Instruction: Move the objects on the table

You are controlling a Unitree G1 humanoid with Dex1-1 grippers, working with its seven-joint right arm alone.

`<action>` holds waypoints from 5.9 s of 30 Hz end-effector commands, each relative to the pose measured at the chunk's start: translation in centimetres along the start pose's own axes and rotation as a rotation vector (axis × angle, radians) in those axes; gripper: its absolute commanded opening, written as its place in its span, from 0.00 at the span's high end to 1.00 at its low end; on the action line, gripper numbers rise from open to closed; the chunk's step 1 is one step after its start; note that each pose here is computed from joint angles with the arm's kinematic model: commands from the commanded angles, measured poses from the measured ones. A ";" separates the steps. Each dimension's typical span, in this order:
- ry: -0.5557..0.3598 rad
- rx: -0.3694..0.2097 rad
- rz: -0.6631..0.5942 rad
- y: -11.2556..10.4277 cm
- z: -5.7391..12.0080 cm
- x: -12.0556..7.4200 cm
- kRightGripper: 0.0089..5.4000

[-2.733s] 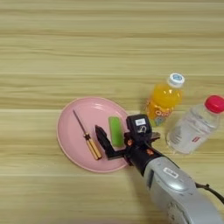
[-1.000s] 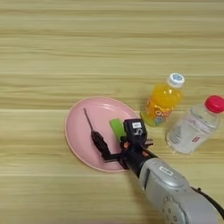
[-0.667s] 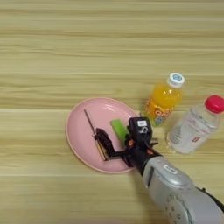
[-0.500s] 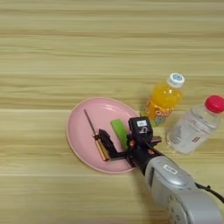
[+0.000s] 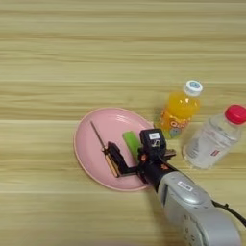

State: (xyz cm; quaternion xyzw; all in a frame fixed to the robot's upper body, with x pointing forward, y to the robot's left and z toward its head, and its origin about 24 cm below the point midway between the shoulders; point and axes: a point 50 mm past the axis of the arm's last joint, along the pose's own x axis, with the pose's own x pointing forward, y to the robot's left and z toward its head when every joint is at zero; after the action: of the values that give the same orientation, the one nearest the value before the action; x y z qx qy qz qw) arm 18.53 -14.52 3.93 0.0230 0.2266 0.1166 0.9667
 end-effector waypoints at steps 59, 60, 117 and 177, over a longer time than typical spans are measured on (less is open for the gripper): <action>0.033 -0.048 -0.011 -0.4 0.2 -0.4 0.74; 0.033 -0.048 -0.011 -0.4 0.2 -0.4 0.74; -0.175 -0.042 0.022 0.3 3.4 -1.5 0.74; -0.606 -0.158 -0.332 -7.5 13.0 -10.1 0.74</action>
State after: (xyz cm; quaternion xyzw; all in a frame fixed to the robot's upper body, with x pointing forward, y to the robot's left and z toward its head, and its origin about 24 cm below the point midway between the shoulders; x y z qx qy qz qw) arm 17.14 -23.65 17.44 -0.0302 -0.0321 -0.0343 0.9984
